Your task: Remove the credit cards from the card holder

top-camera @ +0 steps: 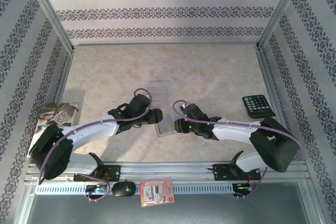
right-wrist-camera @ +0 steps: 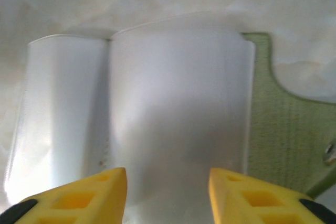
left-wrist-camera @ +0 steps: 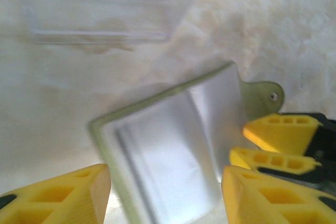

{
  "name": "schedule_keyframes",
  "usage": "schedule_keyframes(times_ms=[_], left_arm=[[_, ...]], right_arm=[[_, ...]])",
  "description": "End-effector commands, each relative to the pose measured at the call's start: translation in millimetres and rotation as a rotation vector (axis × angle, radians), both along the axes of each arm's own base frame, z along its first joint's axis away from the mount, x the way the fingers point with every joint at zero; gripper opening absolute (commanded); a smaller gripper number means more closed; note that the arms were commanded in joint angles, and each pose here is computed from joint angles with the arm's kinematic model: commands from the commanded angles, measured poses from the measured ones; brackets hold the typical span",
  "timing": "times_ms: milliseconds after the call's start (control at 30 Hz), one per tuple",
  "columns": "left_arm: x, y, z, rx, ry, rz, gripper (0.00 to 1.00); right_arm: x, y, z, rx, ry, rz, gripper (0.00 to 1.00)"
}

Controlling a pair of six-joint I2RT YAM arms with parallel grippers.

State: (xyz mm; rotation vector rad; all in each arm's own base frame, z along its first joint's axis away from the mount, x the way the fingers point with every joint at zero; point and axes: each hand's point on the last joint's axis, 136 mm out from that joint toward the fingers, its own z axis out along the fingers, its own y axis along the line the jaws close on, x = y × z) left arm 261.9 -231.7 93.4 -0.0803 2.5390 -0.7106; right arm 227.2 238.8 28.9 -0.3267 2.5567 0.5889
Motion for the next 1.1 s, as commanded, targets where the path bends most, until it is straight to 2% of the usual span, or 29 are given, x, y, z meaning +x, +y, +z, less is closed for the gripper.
schedule_keyframes(times_ms=[0,167,367,633,1067], left_arm=[[2.3,39.5,9.6,0.076,-0.041,0.095,0.60],[1.5,91.0,33.4,0.143,-0.118,0.234,0.64],[-10.5,124.6,39.8,0.129,-0.155,0.351,0.65],[-15.9,127.9,32.1,0.093,-0.132,0.351,0.65],[-17.5,124.3,21.7,0.058,-0.104,0.340,0.65]], right_arm=[[5.9,6.0,25.7,-0.038,-0.088,0.052,0.50],[0.7,25.4,47.1,-0.096,-0.143,0.131,0.54],[-1.4,52.8,32.5,-0.199,-0.077,0.215,0.57],[-7.7,72.5,11.0,-0.290,-0.028,0.293,0.56],[-17.2,69.1,-25.4,-0.439,0.043,0.320,0.57]])
